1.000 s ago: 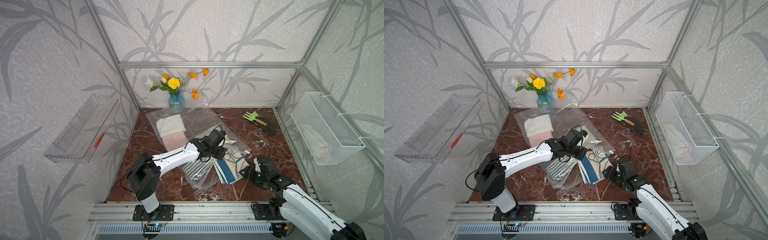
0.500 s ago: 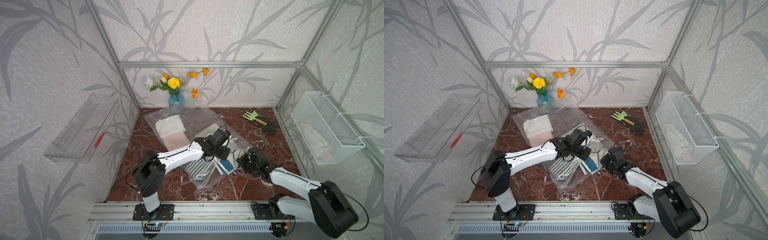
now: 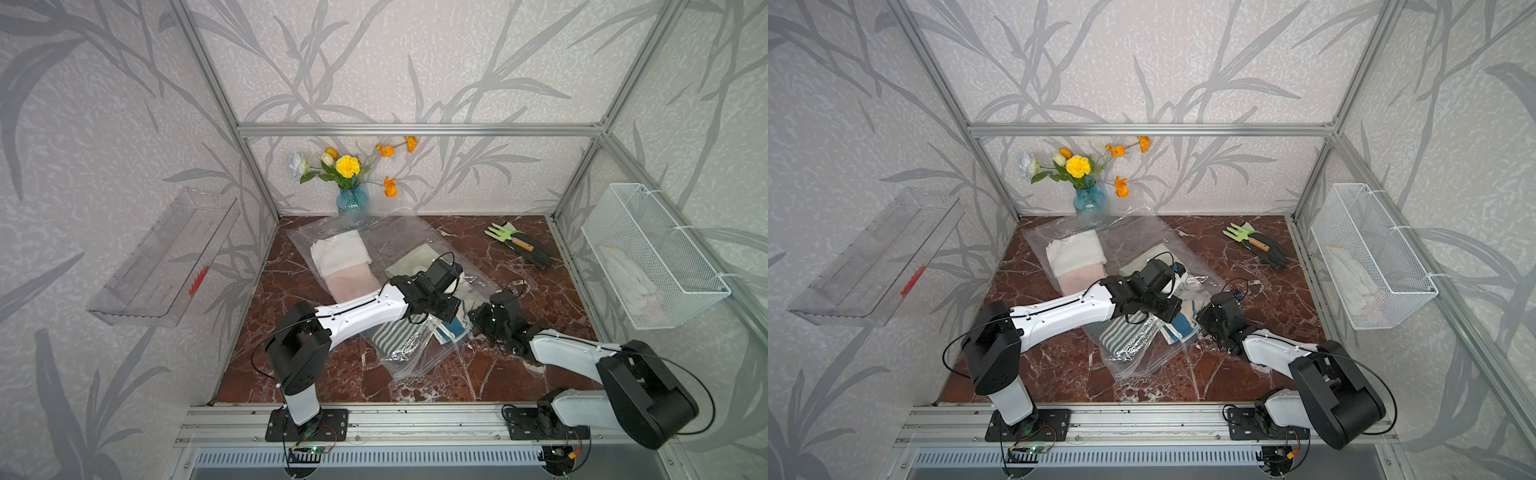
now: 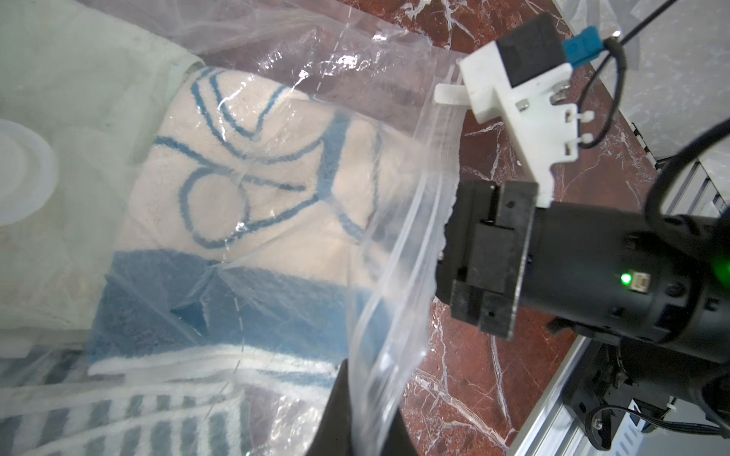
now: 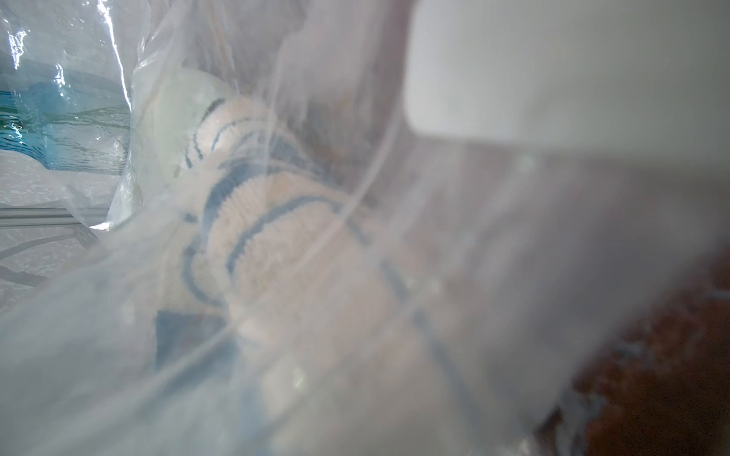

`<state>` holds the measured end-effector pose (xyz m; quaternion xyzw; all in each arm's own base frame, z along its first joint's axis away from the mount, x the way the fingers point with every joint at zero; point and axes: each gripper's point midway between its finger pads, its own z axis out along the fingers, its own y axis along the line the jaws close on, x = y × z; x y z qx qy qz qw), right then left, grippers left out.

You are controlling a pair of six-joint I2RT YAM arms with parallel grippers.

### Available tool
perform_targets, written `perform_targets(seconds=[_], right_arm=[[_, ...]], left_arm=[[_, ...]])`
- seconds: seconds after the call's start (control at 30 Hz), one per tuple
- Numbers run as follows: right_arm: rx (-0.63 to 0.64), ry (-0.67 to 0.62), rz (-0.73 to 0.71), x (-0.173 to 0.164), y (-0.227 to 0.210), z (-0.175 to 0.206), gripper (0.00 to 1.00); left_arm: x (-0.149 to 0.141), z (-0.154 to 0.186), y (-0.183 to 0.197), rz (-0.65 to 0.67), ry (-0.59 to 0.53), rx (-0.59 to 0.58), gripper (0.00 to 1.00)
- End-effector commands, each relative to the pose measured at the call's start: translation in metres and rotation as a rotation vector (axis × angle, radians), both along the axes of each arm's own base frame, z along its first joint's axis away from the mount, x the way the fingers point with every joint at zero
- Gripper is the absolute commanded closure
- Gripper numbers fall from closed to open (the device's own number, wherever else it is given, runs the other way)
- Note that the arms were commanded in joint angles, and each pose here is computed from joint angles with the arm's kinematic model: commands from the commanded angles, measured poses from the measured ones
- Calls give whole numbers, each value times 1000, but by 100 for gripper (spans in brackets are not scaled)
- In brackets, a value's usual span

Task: Place the folded towel into the vacuum bag
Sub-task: Place the towel in the vacuum bag.

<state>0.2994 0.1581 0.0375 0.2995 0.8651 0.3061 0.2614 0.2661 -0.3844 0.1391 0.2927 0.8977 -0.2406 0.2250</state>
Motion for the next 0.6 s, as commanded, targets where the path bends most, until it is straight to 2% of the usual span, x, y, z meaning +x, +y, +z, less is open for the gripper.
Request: perform_targets(seconds=[0.0,0.27,0.43,0.5,0.53,0.57], right_arm=[[76,-185,5,42,22,38,91],[168,-328,-90,90,34,54,95],[128,-293,-127,81,18,38,95],[94,-255,-125,71,8,30,94],[81,-233,-116,67,7,25,93],[71,-200,-97,61,6,18,90]], left_arm=[[-4,19,-14,-51,-18,-40,91],[-2,25,-14,-45,-29,-45,91],[-3,24,-7,-37,-37,-22,89],[-4,25,-1,-26,-34,-24,83],[-5,28,2,-20,-29,-31,75],[-7,31,6,-14,-19,-43,63]])
